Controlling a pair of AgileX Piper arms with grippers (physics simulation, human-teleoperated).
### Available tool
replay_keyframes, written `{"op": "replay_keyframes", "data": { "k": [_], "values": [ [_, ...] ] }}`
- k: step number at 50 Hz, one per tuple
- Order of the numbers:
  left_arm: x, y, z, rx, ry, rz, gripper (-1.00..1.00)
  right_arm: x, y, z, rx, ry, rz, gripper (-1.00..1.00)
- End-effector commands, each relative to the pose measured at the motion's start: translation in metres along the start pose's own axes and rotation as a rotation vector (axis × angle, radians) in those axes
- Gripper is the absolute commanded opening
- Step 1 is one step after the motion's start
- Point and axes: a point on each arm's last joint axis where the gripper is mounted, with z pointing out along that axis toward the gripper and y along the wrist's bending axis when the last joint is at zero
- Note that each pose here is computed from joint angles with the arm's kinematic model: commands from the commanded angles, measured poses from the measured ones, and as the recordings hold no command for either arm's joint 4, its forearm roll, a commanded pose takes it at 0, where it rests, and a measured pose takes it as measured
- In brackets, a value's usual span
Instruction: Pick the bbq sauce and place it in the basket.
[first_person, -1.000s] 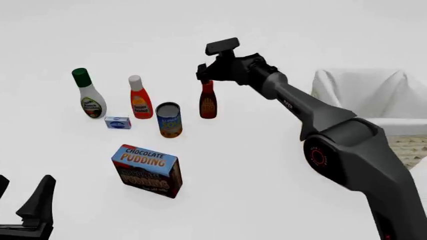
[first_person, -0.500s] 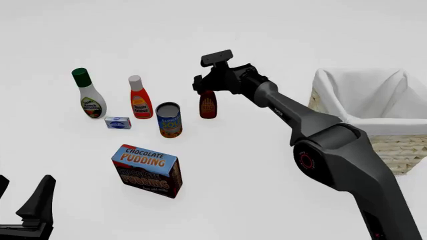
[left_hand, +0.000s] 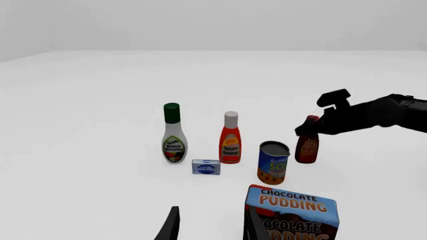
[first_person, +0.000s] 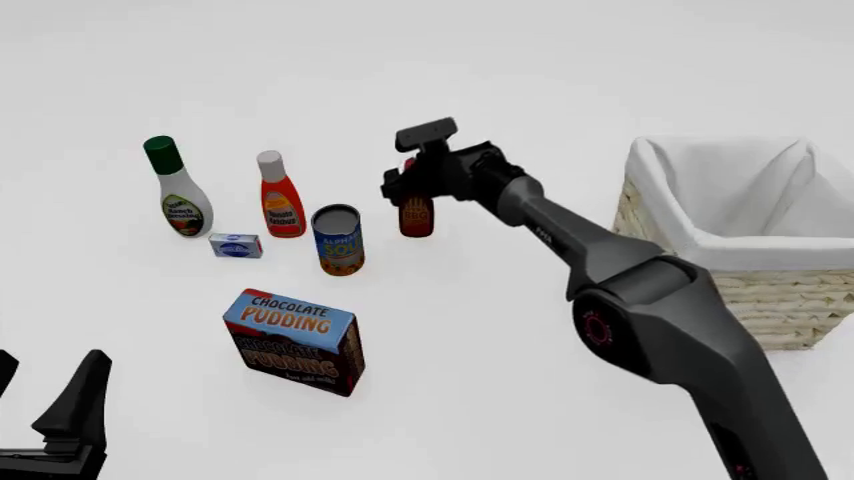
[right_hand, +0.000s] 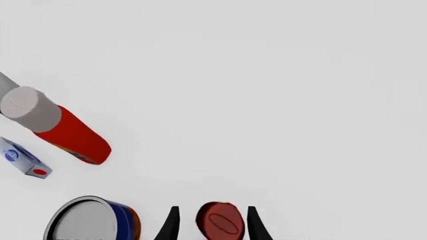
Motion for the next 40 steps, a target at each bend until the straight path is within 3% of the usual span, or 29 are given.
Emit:
{"op": "replay_keyframes", "data": {
  "k": [1, 5, 6, 27, 40],
  "values": [
    [0.000, 0.000, 0.000, 0.000, 0.000, 0.000, 1.00, 0.007, 0.005, 0.005, -0.007, 0.026, -0.008, 1.00],
    [0.000, 0.000, 0.000, 0.000, 0.000, 0.000, 1.00, 0.009, 0.003, 0.008, -0.004, 0.034, -0.008, 1.00],
    [0.000, 0.000, 0.000, 0.000, 0.000, 0.000, 1.00, 0.009, 0.002, 0.008, -0.003, 0.032, -0.011, -1.00],
    [0.000, 0.000, 0.000, 0.000, 0.000, 0.000, 1.00, 0.001, -0.007, -0.002, 0.009, 0.010, -0.017, -1.00],
    [0.000, 0.000, 0.000, 0.000, 0.000, 0.000, 1.00, -0.031, -0.016, -0.035, 0.025, -0.049, -0.033, -1.00]
  ]
}}
